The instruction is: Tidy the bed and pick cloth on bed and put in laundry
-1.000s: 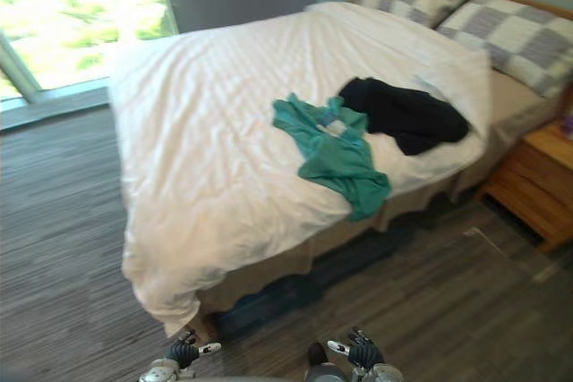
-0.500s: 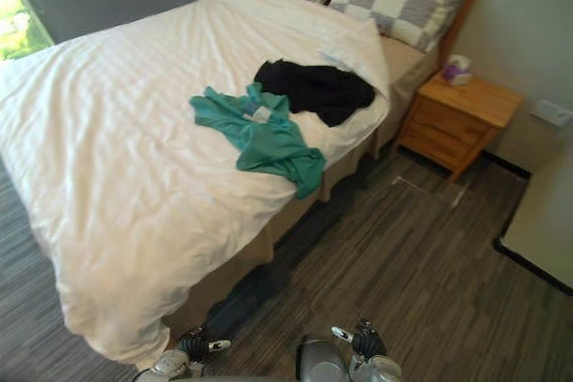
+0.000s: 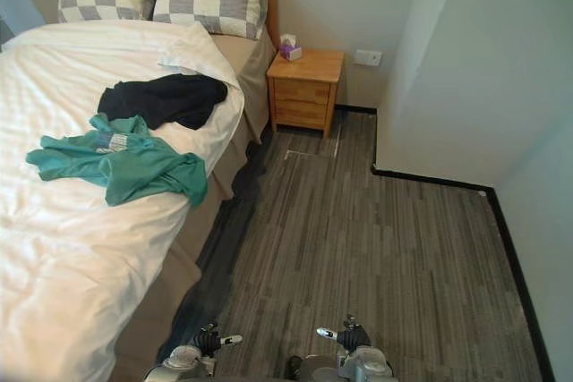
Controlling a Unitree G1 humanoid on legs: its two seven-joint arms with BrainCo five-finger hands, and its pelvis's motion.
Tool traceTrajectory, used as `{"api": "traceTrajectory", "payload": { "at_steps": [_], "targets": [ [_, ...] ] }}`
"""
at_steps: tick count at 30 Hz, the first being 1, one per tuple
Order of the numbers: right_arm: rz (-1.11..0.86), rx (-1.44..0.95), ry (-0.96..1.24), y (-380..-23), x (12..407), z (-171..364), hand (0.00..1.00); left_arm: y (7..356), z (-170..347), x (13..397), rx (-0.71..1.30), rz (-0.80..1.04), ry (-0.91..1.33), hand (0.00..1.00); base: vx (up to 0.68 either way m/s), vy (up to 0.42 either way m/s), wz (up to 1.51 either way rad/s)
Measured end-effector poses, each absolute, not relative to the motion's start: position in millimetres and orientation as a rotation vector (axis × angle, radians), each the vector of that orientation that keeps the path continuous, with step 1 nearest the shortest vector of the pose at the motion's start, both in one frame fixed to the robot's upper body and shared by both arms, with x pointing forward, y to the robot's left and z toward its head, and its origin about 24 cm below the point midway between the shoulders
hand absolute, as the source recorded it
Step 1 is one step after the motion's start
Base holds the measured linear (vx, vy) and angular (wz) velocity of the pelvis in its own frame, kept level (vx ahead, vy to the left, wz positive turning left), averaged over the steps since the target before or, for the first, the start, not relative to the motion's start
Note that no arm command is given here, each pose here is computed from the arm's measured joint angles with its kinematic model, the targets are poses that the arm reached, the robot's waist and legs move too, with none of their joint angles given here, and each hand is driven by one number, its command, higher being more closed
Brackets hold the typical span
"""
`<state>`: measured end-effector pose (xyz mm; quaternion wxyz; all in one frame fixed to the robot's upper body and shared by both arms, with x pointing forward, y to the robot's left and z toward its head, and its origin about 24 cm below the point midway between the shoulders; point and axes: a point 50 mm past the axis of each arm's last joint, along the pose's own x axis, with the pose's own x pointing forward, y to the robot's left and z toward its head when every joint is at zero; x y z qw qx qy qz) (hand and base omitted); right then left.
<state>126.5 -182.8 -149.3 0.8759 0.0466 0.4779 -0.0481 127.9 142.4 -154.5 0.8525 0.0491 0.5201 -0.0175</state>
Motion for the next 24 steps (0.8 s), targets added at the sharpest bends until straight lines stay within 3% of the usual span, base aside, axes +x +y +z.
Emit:
{"api": "traceTrajectory", "payload": {
  "at_steps": [9, 14, 24],
  "targets": [
    [-0.099, 0.182, 1.012, -188.8, 121.1, -152.5, 0.00, 155.7, -154.5, 127.0, 0.069, 0.088, 1.065, 0.00, -0.01, 0.009, -0.47],
    [-0.112, 0.208, 1.026, -196.7, 118.4, -153.7, 0.00, 169.9, -161.2, 105.7, 0.046, 0.147, 1.119, 0.00, 0.02, 0.102, -0.84],
    [-0.150, 0.344, 1.046, -190.2, 97.7, -160.6, 0.00, 181.9, -164.9, 100.2, 0.071, 0.159, 1.211, 0.00, 0.01, 0.061, 0.05]
  ]
}}
